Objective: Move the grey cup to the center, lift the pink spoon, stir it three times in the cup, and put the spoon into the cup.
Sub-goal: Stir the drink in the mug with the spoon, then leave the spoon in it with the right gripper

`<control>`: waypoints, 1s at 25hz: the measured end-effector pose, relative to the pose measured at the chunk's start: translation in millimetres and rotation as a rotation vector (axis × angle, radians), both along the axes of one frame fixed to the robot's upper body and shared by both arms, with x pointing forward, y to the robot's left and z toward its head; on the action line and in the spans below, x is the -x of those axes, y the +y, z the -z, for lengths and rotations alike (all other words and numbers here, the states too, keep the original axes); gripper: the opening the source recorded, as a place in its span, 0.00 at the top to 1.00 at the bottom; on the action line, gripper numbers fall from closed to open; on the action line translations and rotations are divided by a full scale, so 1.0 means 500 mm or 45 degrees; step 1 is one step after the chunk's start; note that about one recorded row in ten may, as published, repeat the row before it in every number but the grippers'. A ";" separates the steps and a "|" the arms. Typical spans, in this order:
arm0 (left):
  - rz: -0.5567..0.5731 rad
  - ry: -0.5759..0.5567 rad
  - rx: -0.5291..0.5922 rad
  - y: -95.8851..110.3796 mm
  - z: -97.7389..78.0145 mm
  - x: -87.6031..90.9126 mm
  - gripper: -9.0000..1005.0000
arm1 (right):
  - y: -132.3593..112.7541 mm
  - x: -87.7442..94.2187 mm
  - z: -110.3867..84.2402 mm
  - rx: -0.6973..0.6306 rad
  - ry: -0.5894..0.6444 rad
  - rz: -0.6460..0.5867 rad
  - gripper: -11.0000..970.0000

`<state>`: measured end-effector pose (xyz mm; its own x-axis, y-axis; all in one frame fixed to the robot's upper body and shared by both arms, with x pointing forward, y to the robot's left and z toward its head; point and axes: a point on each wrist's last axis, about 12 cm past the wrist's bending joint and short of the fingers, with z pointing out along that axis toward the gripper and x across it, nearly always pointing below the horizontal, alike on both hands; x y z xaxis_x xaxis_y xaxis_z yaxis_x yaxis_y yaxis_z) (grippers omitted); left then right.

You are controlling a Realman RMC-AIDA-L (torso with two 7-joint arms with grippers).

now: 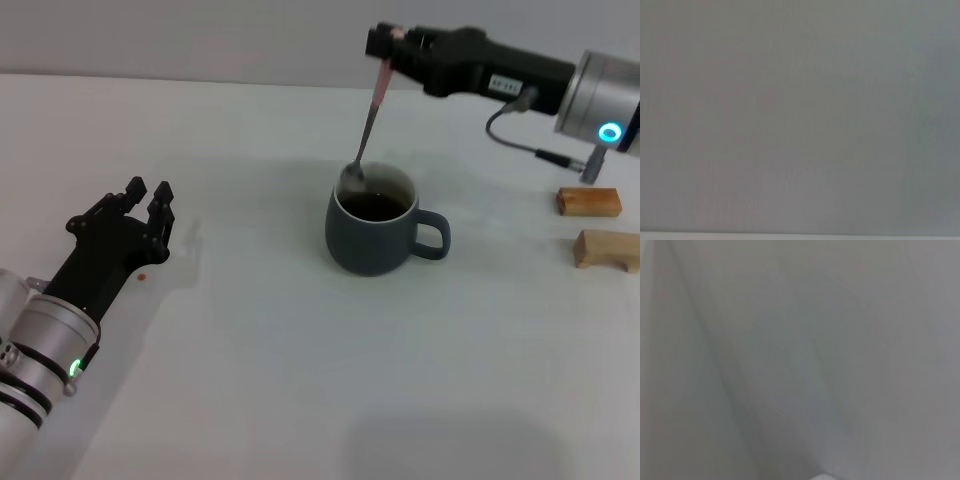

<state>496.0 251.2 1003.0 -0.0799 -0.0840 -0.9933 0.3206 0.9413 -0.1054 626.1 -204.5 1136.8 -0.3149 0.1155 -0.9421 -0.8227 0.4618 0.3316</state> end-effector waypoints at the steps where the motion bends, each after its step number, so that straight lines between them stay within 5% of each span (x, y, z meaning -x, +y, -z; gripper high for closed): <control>1: 0.000 0.000 0.000 0.000 0.000 0.000 0.69 | 0.003 0.002 0.006 -0.001 0.014 0.002 0.89; 25: -0.014 0.030 0.005 0.010 0.008 0.010 0.70 | -0.002 0.021 0.054 0.047 0.064 0.073 0.89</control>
